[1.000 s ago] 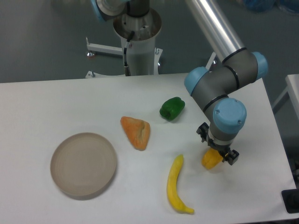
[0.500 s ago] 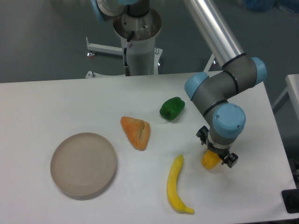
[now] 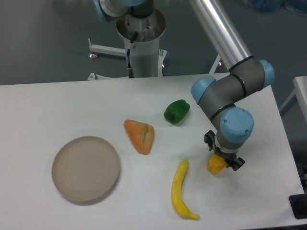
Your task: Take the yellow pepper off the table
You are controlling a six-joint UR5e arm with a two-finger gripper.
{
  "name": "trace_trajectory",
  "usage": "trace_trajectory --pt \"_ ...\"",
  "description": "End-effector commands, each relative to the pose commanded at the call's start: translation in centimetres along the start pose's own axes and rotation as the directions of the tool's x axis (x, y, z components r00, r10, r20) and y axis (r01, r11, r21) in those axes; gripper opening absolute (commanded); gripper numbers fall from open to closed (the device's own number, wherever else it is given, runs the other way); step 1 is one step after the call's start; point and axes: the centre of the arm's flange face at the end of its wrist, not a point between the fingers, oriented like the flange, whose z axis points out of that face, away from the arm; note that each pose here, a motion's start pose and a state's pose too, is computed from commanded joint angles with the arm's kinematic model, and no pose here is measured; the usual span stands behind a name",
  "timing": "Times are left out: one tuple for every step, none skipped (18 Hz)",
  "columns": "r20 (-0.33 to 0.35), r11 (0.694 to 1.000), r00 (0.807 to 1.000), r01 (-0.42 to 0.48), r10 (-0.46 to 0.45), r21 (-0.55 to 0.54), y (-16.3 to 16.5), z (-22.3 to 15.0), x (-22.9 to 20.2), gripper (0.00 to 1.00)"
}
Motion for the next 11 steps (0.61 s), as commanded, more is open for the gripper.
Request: trace_trajectory --pt "0.0 1.0 1.0 0.0 0.0 0.0 0.0 0.0 0.0 0.55" --pt "0.0 1.0 1.0 0.0 0.0 0.0 0.0 0.0 0.0 0.53" --pt "0.003 1.0 1.0 0.002 -0.002 0.001 0.1 -0.1 -0.1 0.51" --pt "0.008 1.0 1.0 0.001 -0.001 0.003 0.1 -0.4 -0.2 0.48" --pt "0.013 1.0 1.0 0.0 0.0 0.003 0.1 -0.7 -0.3 0.48" --pt "0.017 1.0 1.0 0.0 0.0 0.005 0.2 -1.0 -0.3 0.48" --pt "0.023 1.0 1.0 0.001 -0.001 0.009 0.2 -1.5 -0.2 0.47" --pt "0.03 1.0 1.0 0.0 -0.001 0.017 0.2 -2.0 -0.3 0.46" --pt "0.042 1.0 0.999 0.001 -0.002 0.021 0.2 -2.8 -0.4 0.45" --pt "0.053 1.0 0.999 0.002 -0.004 0.027 0.2 -3.4 -0.6 0.45" --pt "0.068 0.999 0.998 0.003 -0.005 0.033 0.3 -4.3 -0.7 0.45"
